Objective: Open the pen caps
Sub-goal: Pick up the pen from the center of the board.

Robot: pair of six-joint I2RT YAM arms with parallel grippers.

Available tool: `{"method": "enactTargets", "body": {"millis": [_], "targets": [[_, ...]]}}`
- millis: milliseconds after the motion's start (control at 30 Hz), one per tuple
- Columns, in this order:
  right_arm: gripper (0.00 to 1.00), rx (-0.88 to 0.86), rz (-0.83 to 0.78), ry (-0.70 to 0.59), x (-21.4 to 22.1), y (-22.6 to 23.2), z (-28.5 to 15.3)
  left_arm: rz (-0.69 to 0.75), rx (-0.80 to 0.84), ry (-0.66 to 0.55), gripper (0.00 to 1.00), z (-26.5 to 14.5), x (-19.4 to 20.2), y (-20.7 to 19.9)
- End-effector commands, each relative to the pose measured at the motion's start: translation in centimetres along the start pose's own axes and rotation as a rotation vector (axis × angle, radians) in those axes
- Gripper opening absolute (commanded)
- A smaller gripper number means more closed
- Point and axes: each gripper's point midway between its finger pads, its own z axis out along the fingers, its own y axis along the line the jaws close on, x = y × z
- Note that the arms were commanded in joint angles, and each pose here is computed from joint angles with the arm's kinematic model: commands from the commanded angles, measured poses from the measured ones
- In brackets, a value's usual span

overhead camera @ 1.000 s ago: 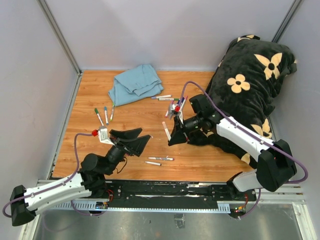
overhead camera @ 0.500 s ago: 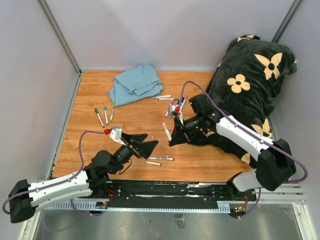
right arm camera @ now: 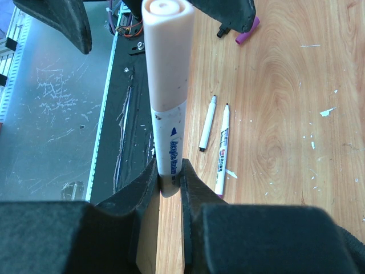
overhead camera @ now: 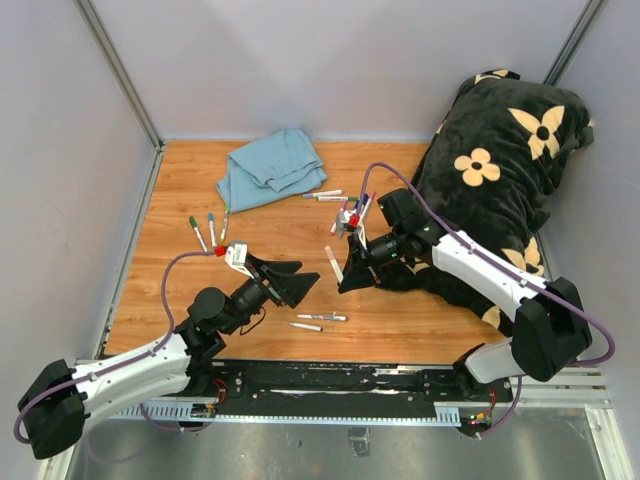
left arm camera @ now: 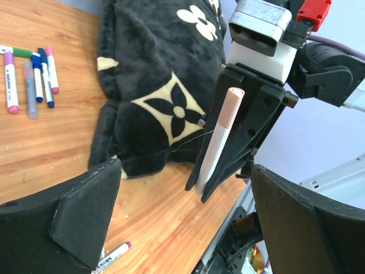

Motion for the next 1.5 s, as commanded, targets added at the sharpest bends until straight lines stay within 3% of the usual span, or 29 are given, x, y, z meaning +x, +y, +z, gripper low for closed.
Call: {"method": "enactTargets", "body": {"millis": [0,133,333,767,933,1067,1233,1300,1367,1467], "targets": [[0.07,-0.001,-0.016,-0.005,-0.6,-0.2,-0.3,-0.045,0.093,0.003,0.99,0.1,-0.3,-1.5],[0.07,-0.004,-0.012,-0.003,-0.5,-0.2,-0.2,-0.06,0.109,0.009,0.99,0.7,-0.4,-1.6],[0.07,-0.008,-0.007,0.002,-0.4,-0.2,-0.1,-0.048,0.066,0.051,0.82,2.9,0.1,-1.1],[0.07,-0.021,-0.004,0.015,-0.3,-0.1,0.1,0.016,0.069,0.078,0.75,5.9,-0.3,-2.0],[0.08,-0.024,-0.009,0.016,-0.3,0.1,0.2,0.031,0.067,0.101,0.59,6.7,-0.1,-2.0],[0.07,-0.023,-0.011,0.015,-0.3,0.1,0.1,0.033,0.07,0.116,0.34,6.9,0.2,-2.0],[0.08,-0.024,-0.011,0.018,-0.3,0.1,0.1,0.037,0.078,0.121,0.24,6.9,0.2,-2.1],[0.08,-0.023,-0.01,0.019,-0.3,0.1,0.1,0.043,0.089,0.123,0.1,6.9,0.2,-2.3],[0.14,-0.023,-0.01,0.017,-0.3,0.1,0.1,0.044,0.098,0.123,0.01,6.8,0.2,-2.4],[0.29,-0.045,0.002,-0.003,-1.0,0.6,0.0,0.032,0.116,0.111,0.0,6.5,0.2,-2.6]]}}
